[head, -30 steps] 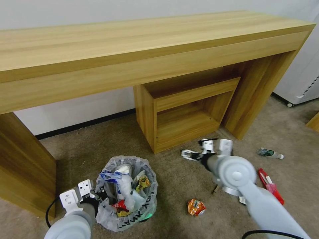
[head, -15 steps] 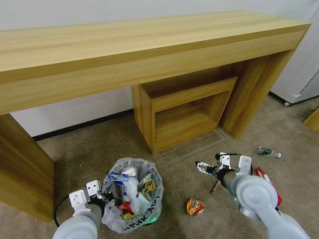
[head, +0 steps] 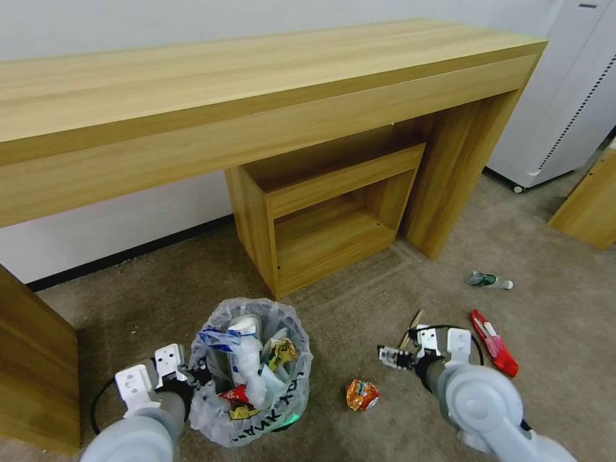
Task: Pick up the trash bin and place the garbage on the floor into it.
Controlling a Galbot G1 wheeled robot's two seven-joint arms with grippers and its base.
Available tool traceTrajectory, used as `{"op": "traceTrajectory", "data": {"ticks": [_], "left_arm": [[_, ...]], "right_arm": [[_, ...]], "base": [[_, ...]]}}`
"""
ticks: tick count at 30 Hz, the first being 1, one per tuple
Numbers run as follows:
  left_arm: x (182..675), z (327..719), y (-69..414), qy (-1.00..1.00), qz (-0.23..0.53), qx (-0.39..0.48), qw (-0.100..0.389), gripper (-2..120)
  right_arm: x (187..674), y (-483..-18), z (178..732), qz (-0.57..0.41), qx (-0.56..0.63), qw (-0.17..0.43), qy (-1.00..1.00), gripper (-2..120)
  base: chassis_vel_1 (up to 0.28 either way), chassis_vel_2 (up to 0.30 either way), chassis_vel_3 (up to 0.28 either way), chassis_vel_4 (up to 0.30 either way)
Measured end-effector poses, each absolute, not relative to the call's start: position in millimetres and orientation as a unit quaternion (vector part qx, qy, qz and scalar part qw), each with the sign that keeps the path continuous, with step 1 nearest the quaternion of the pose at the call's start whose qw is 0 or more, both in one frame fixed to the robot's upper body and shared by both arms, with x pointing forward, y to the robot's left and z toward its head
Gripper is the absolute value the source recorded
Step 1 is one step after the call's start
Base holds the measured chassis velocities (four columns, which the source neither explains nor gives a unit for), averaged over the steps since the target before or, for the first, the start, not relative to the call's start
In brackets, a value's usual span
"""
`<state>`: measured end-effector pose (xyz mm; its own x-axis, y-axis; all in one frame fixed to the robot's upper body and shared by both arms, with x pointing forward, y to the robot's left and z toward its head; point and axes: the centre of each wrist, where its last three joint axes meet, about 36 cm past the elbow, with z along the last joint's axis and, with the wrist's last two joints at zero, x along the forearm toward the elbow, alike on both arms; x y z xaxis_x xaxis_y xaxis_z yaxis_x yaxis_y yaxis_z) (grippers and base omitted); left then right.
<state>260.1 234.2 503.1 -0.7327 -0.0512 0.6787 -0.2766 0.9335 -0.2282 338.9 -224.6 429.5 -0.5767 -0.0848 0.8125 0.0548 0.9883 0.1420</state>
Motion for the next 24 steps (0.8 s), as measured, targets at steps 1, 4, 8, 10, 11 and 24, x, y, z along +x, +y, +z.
{"op": "traceTrajectory", "data": {"ticks": [1, 4, 8, 10, 11, 24], "left_arm": [[259.9, 503.1, 234.2, -0.917, 0.160, 0.090, 0.354, 1], [258.3, 499.1, 231.9, -0.916, 0.159, 0.094, 0.356, 1], [257.3, 489.5, 227.5, -0.914, 0.158, 0.098, 0.361, 1], [256.9, 487.5, 226.6, -0.913, 0.157, 0.099, 0.363, 1], [256.6, 486.0, 225.9, -0.913, 0.156, 0.099, 0.363, 1], [258.5, 478.6, 225.6, -0.912, 0.152, 0.102, 0.367, 1]], "right_arm": [[339.7, -223.3, 426.3, -0.075, 0.009, 0.463, -0.883, 100], [345.9, -218.7, 409.3, -0.070, 0.005, 0.478, -0.875, 100], [357.5, -219.6, 385.2, -0.055, -0.014, 0.493, -0.868, 100], [360.1, -220.2, 379.2, -0.053, -0.019, 0.498, -0.866, 100], [361.8, -220.1, 374.0, -0.050, -0.024, 0.501, -0.864, 100], [374.4, -189.1, 319.1, -0.048, -0.027, 0.532, -0.845, 100]], "base": [[0.000, 0.000, 0.000, 0.000], [0.000, 0.000, 0.000, 0.000], [0.000, 0.000, 0.000, 0.000], [0.000, 0.000, 0.000, 0.000], [0.000, 0.000, 0.000, 0.000], [0.000, 0.000, 0.000, 0.000]]}}
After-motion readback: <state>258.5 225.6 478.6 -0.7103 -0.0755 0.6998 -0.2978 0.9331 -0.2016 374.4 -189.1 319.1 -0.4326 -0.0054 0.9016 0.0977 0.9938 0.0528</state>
